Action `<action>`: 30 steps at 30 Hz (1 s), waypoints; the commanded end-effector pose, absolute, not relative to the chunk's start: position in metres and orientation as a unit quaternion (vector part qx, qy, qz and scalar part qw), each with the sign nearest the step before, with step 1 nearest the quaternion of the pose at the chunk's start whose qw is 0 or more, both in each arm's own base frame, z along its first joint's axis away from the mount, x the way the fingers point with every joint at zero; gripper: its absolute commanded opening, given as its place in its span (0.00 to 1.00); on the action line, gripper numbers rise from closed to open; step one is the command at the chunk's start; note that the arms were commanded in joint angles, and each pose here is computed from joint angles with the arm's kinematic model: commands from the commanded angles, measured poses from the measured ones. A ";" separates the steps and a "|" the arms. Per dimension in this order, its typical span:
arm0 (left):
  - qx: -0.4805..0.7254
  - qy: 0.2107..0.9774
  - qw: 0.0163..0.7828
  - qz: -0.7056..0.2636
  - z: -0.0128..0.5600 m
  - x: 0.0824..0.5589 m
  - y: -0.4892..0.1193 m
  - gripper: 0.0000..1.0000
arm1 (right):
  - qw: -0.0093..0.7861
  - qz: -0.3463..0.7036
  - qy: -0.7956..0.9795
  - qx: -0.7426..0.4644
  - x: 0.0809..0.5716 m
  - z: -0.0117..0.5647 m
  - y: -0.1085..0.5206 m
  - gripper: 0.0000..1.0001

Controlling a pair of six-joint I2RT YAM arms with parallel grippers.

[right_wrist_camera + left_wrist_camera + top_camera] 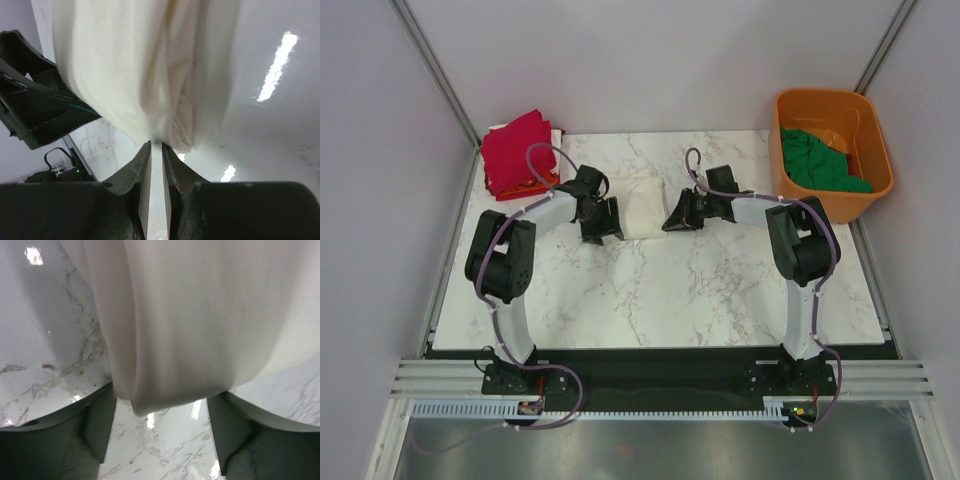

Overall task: Fold and stack the t-shirts
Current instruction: Fold the tshirt

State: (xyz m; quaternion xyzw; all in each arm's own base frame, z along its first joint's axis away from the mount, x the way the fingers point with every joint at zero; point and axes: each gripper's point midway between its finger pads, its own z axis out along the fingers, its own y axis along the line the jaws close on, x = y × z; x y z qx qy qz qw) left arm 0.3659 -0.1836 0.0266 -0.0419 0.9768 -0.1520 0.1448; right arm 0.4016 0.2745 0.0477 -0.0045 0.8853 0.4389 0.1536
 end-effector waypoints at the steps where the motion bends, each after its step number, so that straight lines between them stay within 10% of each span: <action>1: -0.058 0.954 0.218 -0.200 0.042 0.403 -0.200 0.57 | 0.150 0.441 0.885 -0.004 0.403 0.024 0.268 0.22; 11: -0.038 0.897 0.363 -0.251 0.184 0.423 -0.215 0.59 | 0.142 0.452 0.881 -0.003 0.402 0.017 0.272 0.22; 30: -0.054 0.927 0.297 -0.223 0.116 0.417 -0.194 0.61 | 0.199 0.275 0.941 0.004 0.404 0.019 0.213 0.20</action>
